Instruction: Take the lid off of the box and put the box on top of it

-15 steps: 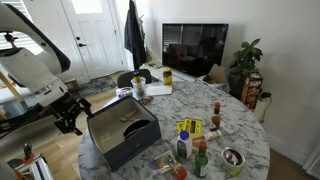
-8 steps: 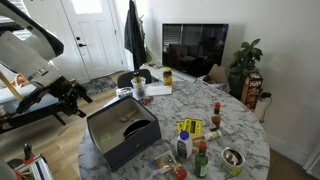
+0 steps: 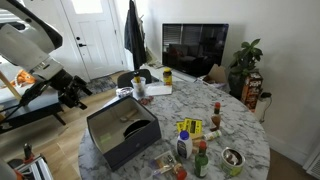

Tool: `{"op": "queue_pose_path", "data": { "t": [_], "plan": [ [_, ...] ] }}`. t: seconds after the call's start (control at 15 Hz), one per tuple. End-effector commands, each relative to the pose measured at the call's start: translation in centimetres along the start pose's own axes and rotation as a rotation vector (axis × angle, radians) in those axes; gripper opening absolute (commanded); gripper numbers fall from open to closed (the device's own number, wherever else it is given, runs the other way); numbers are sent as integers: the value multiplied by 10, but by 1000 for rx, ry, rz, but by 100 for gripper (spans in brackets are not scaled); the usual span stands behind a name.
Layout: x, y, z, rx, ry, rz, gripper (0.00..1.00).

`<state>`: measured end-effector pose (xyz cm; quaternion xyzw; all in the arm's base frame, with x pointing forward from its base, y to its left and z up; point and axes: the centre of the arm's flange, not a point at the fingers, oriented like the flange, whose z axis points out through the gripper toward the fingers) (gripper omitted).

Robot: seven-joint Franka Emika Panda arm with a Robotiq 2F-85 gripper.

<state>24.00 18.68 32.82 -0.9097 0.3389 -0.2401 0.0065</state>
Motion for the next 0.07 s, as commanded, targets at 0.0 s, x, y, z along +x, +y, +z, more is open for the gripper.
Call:
{"op": "queue_pose_path", "data": {
  "t": [0.0],
  "plan": [
    [0,0,0,0,0,0,100]
  ]
}}
